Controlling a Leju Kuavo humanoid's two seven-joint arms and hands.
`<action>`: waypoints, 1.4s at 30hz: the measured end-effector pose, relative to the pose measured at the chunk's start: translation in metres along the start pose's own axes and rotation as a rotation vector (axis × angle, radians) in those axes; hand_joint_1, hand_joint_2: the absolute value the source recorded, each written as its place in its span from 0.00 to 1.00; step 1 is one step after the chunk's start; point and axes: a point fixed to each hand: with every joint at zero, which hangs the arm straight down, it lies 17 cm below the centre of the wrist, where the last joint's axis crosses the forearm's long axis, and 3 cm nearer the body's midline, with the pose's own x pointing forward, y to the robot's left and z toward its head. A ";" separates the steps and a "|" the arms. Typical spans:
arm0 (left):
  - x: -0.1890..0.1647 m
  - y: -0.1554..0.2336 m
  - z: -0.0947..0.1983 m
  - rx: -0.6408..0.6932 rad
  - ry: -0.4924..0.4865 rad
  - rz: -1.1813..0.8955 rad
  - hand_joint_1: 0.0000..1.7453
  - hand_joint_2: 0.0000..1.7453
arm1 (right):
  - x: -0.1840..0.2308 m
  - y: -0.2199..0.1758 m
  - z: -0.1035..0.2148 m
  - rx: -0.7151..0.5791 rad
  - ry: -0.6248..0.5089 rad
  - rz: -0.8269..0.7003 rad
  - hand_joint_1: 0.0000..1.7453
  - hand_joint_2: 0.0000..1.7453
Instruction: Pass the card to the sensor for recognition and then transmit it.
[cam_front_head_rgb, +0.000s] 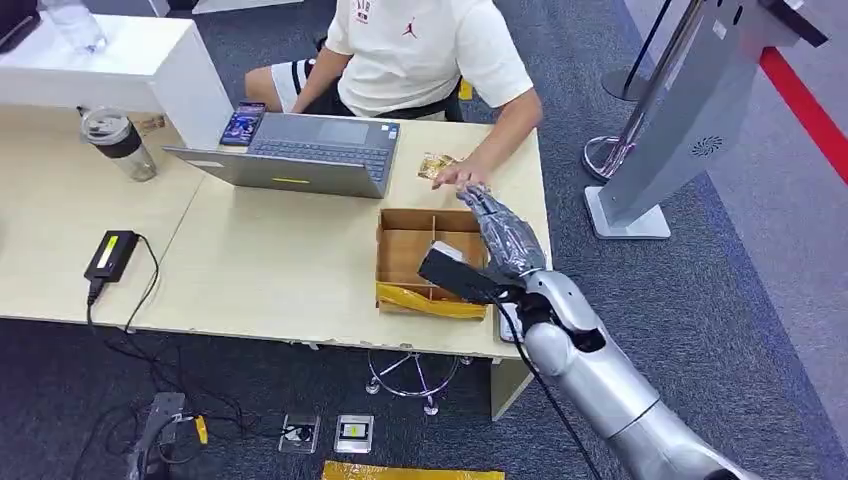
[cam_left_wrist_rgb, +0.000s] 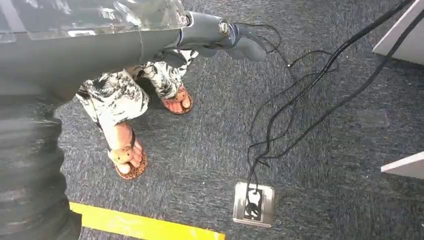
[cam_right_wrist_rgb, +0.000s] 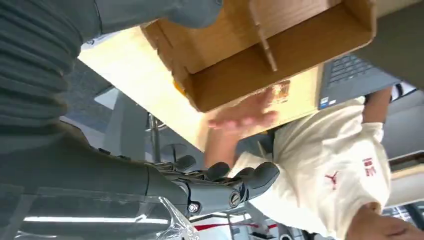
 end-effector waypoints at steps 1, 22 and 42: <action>0.001 0.000 0.000 -0.001 -0.001 0.001 0.00 1.00 | 0.001 0.001 0.000 0.002 -0.002 0.004 0.19 1.00; 0.002 -0.002 0.000 -0.002 0.004 0.023 0.00 1.00 | 0.008 0.016 0.025 0.051 0.013 -0.014 0.28 1.00; -0.021 0.017 0.002 0.029 0.020 0.032 0.00 1.00 | 0.025 0.023 0.049 -0.013 -0.007 -0.041 0.49 1.00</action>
